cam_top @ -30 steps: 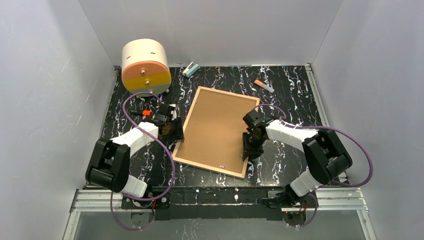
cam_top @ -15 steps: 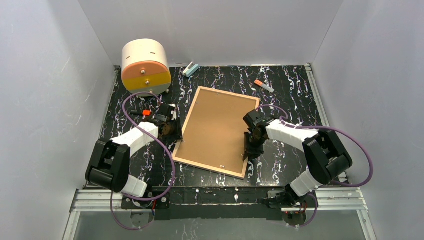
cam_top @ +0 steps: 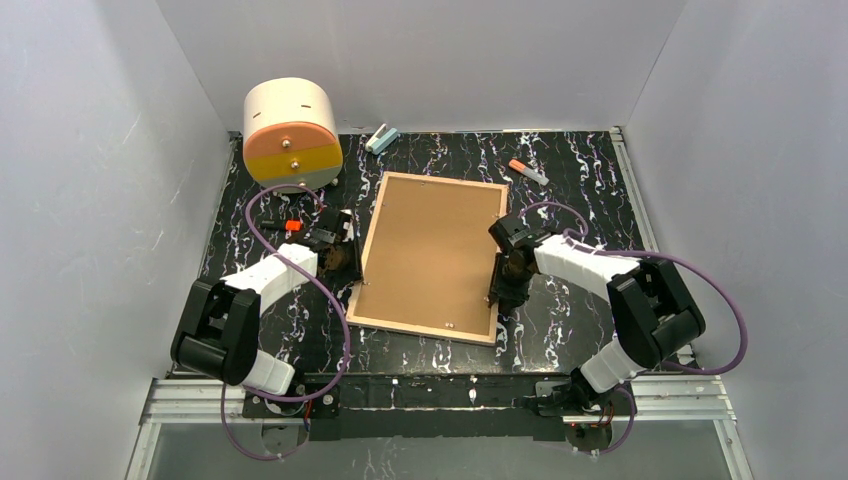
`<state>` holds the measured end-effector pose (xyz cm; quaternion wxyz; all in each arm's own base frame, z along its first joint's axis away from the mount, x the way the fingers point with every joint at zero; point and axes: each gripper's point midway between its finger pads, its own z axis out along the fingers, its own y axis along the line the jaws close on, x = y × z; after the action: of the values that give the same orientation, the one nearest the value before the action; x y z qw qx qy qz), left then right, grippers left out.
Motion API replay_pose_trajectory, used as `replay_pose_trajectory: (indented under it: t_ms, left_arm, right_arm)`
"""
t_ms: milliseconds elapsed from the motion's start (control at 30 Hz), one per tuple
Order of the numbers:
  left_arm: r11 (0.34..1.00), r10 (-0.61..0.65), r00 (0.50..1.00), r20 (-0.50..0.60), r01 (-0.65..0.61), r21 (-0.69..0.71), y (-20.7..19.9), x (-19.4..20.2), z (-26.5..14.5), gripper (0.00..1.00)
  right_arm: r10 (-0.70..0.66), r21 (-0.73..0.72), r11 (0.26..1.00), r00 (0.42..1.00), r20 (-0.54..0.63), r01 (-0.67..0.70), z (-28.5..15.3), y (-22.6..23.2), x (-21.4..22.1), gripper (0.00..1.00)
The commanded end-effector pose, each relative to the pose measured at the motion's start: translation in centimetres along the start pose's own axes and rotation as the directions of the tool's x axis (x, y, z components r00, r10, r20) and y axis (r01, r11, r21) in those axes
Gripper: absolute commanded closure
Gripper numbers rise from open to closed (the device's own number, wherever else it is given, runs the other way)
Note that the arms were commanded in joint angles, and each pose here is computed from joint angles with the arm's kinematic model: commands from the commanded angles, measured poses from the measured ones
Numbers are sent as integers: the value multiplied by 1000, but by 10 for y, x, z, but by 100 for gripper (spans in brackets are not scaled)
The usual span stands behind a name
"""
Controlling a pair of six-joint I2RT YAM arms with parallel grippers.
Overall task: Put the photo into the frame
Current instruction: Install the photo frame at the center of the board.
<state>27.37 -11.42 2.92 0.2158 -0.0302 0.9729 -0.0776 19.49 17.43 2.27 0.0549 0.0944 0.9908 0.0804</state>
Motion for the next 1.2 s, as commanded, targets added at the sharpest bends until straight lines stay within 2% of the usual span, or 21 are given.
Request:
replay_pose_trajectory:
  t_ms: [0,133,200,233,400,533,667,833,1000,1167]
  left_arm:
    - [979,21,997,-74,-35,-201,48,16,-4,69]
    - [985,27,997,-75,-40,-169,43,15,-4,69]
    - [987,30,997,-76,-41,-155,41,15,-4,69]
    - [989,34,997,-75,-44,-141,38,14,-4,69]
    - [998,34,998,-60,-37,-55,22,11,-6,60]
    - [999,26,999,-37,-26,-18,14,3,-11,49]
    - [1000,16,1000,-8,-16,-8,9,-8,-21,37]
    - [999,-25,1000,16,24,37,-1,-13,-37,27]
    - [993,-58,998,33,54,104,-11,-8,-54,25]
    - [972,-54,998,20,48,229,-36,7,-70,28]
  right_arm:
    - [106,195,972,986,129,-130,3,-45,-32,60]
    - [120,211,967,987,103,-139,8,-48,-32,60]
    - [116,200,970,987,114,-137,4,-45,-36,54]
    - [109,180,975,985,132,-132,0,-42,-39,48]
    - [79,-73,996,954,288,-60,-43,0,-70,29]
    - [35,-220,974,939,341,43,-64,30,-80,25]
    - [-73,-316,935,957,280,164,-62,54,-67,30]
    - [-244,-451,823,932,269,345,-64,88,-45,41]
    - [-380,-510,749,905,192,423,-49,103,-11,49]
    - [-461,-480,745,877,133,464,-30,105,11,55]
